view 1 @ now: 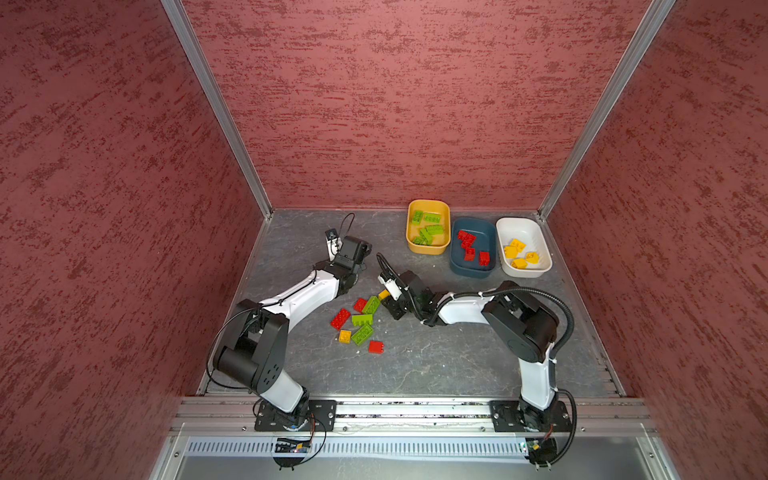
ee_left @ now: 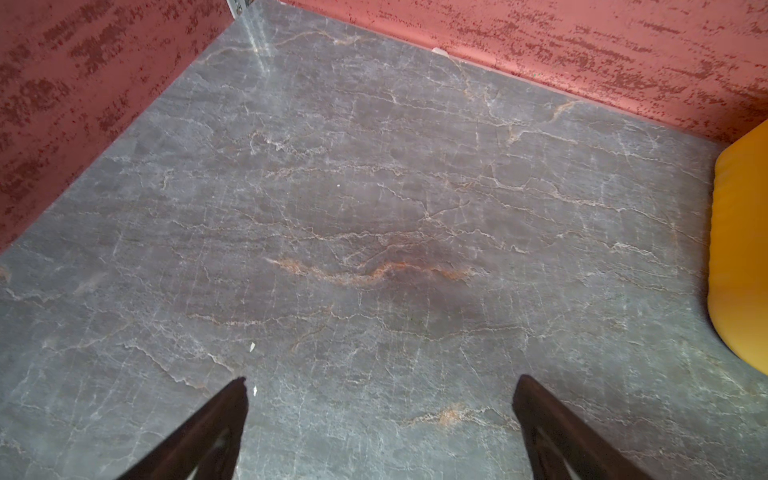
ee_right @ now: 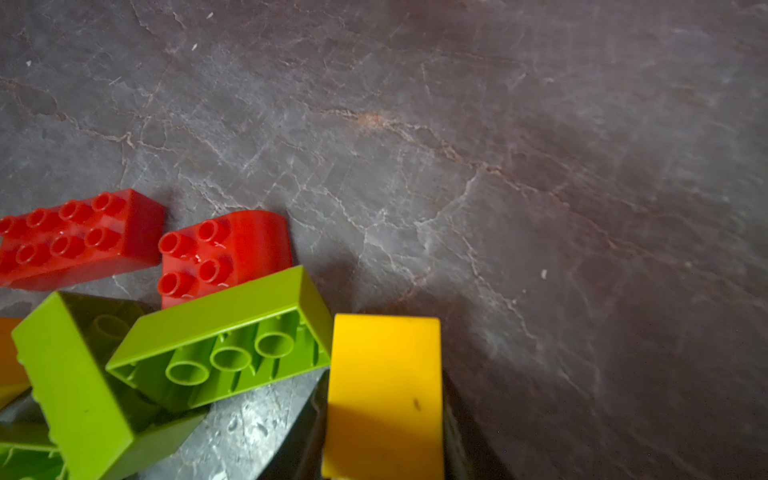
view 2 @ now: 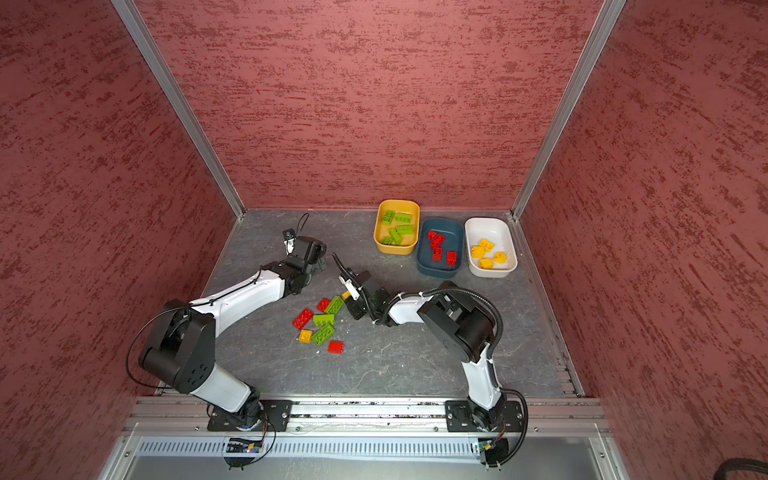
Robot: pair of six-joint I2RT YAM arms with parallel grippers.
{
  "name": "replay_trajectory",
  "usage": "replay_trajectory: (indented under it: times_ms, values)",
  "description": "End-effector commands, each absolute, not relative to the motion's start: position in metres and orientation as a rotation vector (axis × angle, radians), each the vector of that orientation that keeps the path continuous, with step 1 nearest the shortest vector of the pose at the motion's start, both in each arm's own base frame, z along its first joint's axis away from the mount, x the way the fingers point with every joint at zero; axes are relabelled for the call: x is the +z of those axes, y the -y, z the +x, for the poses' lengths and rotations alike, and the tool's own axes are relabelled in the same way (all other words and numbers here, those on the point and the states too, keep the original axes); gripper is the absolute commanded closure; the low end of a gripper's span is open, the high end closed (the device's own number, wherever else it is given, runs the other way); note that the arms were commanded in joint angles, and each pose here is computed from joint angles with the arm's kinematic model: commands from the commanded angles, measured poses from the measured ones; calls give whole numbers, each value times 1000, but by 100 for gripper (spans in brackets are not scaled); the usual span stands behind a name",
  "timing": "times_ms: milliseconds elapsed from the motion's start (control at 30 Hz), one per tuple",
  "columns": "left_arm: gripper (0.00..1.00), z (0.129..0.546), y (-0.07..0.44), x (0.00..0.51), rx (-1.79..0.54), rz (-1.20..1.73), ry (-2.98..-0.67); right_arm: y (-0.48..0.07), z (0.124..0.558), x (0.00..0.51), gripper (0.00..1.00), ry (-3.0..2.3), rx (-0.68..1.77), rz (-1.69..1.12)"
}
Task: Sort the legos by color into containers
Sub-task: 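Grasp a yellow brick in the pile with the right gripper while the left withdraws, then carry the yellow brick toward the white tub while the left gripper reaches the pile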
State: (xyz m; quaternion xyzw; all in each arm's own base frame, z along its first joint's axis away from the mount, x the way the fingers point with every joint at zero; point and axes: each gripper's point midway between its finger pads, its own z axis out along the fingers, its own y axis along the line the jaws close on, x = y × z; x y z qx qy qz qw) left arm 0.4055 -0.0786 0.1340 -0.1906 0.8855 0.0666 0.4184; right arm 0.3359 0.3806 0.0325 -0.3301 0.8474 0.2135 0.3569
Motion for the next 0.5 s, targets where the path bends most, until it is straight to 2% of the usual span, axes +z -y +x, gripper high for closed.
replay_trajectory:
  times_ms: [0, 267, 467]
  values:
    - [0, 405, 79, 143, 131, -490, -2217, -388, 346, 54, 68, -2114, 549, -828]
    - [1, 398, 78, 135, 177, -447, -2290, -367, 344, 89, 73, -2065, 533, -768]
    - [0, 376, 71, 125, 208, -425, -2372, -312, 358, 126, 74, -2026, 539, -589]
